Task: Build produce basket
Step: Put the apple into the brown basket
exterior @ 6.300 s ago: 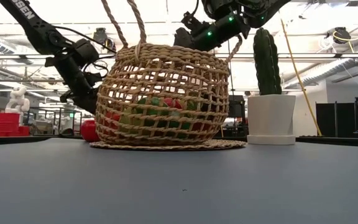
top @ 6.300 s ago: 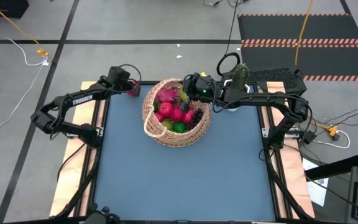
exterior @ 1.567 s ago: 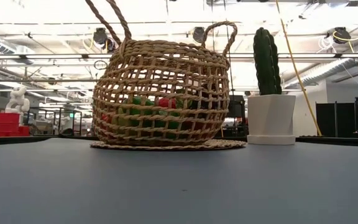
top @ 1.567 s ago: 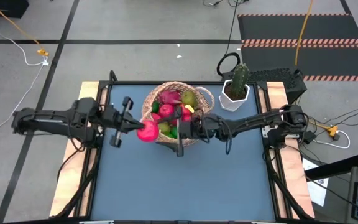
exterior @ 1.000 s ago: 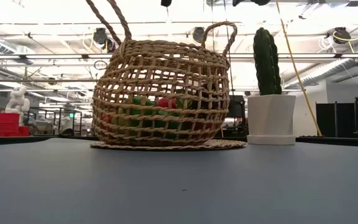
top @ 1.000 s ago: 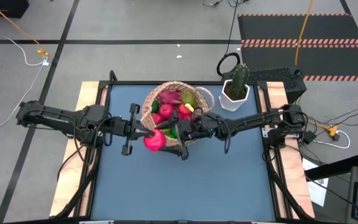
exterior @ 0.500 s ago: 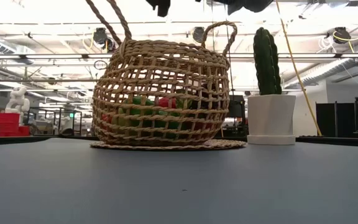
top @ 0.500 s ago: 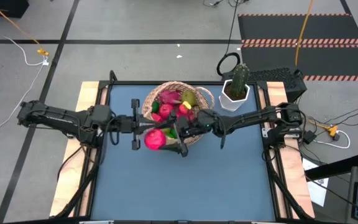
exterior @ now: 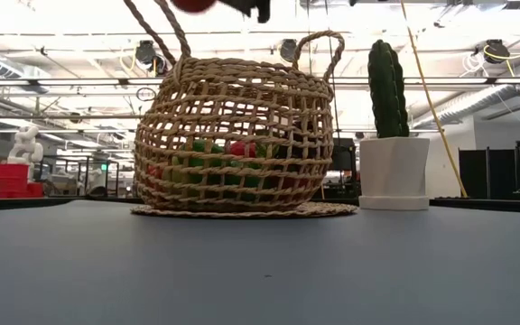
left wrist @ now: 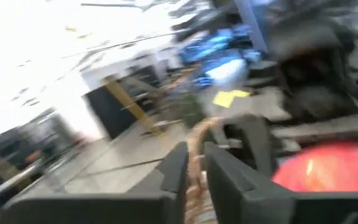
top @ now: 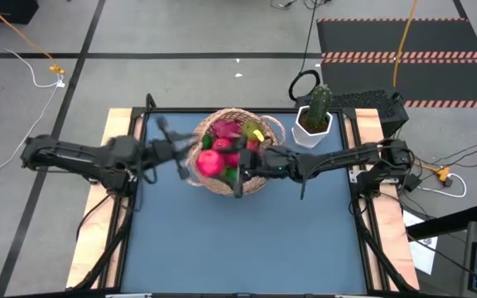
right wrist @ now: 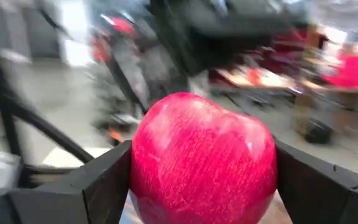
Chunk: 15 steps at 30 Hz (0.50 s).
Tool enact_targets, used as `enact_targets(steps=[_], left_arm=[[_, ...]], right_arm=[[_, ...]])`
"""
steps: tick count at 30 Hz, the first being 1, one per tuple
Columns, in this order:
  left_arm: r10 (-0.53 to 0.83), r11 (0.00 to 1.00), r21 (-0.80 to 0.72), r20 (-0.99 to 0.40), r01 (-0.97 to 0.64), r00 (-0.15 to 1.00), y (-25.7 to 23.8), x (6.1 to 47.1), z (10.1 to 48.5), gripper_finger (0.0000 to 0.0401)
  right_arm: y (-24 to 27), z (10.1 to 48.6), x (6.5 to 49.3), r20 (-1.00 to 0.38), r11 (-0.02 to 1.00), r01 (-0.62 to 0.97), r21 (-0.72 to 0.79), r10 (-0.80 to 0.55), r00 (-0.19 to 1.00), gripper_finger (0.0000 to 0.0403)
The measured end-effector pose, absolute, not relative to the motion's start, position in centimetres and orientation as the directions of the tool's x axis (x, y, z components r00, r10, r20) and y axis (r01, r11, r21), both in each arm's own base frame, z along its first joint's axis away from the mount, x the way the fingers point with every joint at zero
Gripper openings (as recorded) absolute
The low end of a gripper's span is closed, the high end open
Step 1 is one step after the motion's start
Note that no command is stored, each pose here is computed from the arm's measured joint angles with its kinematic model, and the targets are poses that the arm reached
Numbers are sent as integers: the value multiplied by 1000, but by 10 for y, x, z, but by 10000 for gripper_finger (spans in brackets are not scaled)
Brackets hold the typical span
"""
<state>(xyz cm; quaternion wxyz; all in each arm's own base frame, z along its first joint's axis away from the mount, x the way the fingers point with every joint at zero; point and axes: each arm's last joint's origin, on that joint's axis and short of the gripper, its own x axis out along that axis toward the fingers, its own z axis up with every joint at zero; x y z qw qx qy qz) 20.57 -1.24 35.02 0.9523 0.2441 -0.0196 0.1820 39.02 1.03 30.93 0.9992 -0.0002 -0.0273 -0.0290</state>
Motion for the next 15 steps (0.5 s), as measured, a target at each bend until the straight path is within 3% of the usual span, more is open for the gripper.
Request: enact_targets(steps=[3, 9, 12, 15], left_arm=[[443, 798, 400, 121, -452, 889, -9, 179, 359, 94], [447, 869, 224, 25, -441, 894, -4, 144, 354, 164], [440, 890, 155, -46, -428, 897, -5, 146, 330, 177], [416, 904, 171, -135, -393, 899, -9, 151, 300, 173]], right_arm=[[7, 308, 386, -7, 987, 155, -47, -155, 988, 328], [5, 319, 371, -47, 878, 432, -207, -450, 892, 329], [-8, 308, 370, -134, 818, 492, -297, -546, 827, 332], [-20, 297, 368, -234, 846, 480, -233, -527, 817, 345]])
